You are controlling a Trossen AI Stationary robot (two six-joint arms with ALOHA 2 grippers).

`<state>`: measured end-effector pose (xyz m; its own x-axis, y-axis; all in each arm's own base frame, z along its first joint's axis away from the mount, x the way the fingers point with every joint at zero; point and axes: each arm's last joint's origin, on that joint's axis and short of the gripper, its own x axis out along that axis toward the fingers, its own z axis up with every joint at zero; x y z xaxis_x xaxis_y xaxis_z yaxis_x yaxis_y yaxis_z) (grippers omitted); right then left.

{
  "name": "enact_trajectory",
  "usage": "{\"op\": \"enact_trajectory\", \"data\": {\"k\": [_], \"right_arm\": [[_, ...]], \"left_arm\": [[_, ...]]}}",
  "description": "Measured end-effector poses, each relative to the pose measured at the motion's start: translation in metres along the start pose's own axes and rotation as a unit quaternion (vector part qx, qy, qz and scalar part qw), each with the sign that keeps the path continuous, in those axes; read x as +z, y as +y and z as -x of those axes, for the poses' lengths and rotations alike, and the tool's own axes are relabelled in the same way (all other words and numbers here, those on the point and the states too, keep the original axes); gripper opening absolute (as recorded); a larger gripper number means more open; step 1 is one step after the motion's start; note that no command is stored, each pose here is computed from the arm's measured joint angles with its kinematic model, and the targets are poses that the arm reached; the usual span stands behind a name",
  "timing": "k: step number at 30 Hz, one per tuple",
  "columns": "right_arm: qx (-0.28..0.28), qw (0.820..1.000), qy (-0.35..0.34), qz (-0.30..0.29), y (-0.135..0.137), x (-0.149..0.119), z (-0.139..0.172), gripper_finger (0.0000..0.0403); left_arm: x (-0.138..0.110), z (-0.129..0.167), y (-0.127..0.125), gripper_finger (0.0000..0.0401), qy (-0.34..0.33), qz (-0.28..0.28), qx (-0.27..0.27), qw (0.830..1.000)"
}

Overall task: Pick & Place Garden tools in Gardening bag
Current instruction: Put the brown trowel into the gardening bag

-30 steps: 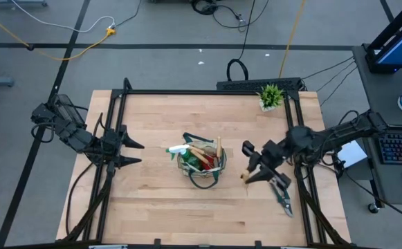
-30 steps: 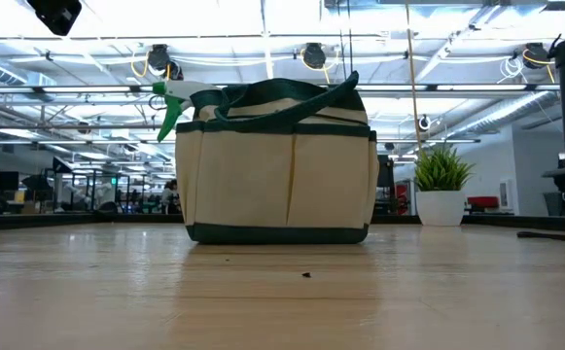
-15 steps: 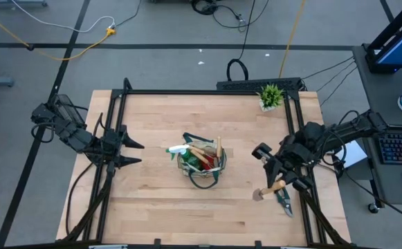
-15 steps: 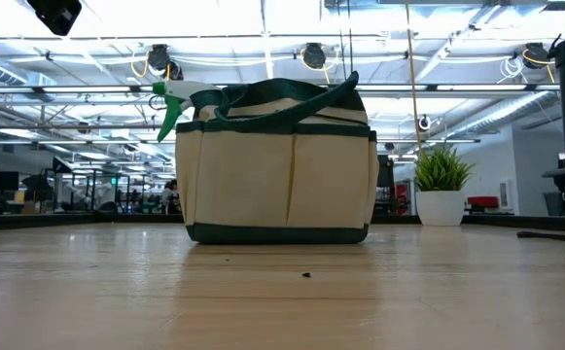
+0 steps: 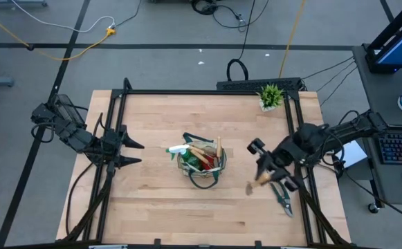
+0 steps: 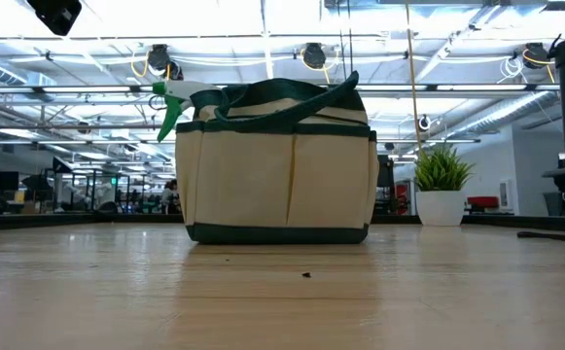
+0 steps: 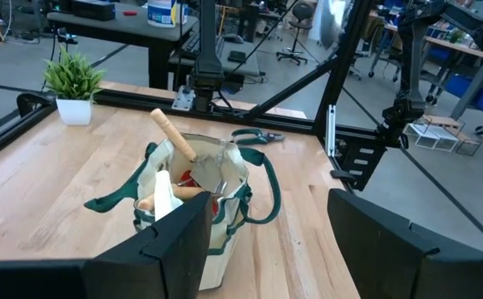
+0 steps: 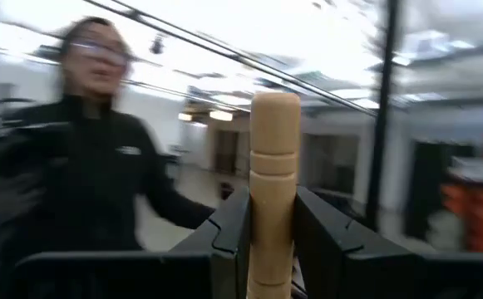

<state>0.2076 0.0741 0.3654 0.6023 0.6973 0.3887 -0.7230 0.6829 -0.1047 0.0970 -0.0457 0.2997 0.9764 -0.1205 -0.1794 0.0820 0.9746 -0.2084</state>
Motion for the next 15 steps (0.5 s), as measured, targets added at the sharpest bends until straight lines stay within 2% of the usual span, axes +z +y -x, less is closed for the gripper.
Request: {"op": "enact_trajectory", "data": {"k": [4, 7, 11, 15], "right_arm": [[-0.101, 0.994, 0.024, -0.017, -0.006, -0.007, 0.001, 0.006], [-0.181, 0.982, 0.039, -0.021, -0.012, -0.012, 0.002, 0.006], [-0.275, 0.96, 0.051, -0.013, -0.02, -0.022, 0.001, 0.006], [-0.378, 0.923, 0.063, -0.007, -0.029, -0.033, 0.001, 0.006]], "left_arm": [[0.0, 0.0, 0.0, 0.0244, 0.0, -0.003, 0.0, 1.0], [0.0, 0.0, 0.0, 0.0244, 0.0, -0.002, 0.0, 1.0], [0.0, 0.0, 0.0, 0.0244, 0.0, -0.002, 0.0, 1.0], [0.0, 0.0, 0.0, 0.0244, 0.0, -0.002, 0.0, 1.0]]}}
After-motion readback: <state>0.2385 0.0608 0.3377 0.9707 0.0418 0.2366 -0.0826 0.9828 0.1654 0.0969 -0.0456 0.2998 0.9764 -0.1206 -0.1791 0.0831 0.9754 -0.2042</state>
